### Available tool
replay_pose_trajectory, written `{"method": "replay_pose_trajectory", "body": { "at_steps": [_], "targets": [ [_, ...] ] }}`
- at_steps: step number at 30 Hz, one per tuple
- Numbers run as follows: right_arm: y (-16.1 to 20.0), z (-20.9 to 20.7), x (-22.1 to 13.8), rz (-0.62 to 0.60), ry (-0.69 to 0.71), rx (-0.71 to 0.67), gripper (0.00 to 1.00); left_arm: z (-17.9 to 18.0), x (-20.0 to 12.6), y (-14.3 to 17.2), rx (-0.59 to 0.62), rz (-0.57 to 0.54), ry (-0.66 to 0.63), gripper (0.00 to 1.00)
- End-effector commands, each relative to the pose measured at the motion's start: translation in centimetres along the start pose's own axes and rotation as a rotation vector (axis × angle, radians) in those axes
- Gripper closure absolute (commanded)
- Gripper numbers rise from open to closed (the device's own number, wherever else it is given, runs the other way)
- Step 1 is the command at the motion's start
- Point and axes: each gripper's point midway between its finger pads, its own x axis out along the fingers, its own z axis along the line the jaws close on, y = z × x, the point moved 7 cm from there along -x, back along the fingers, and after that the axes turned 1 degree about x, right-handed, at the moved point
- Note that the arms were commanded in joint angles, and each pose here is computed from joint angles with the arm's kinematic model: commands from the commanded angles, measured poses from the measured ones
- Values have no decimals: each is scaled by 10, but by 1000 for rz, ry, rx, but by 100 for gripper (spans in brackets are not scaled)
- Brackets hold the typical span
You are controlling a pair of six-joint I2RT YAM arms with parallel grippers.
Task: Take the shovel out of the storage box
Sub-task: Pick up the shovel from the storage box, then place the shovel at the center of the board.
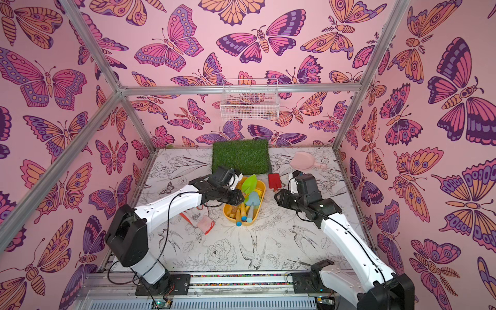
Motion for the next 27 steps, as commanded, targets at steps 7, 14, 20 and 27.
{"method": "replay_pose_trajectory", "body": {
  "at_steps": [7, 14, 20, 27],
  "targets": [
    [-4, 18, -11, -61, -147, 53, 47, -25, -20, -13, 117, -255, 208, 100],
    [-17, 28, -18, -159, -227, 118, 46, -47, -26, -7, 215, -328, 299, 100],
    [-26, 34, -17, -191, -247, 130, 50, -67, -25, -1, 289, -327, 355, 100],
    [-32, 35, -15, -206, -245, 136, 56, -77, -22, 4, 319, -318, 372, 100]
  ]
}}
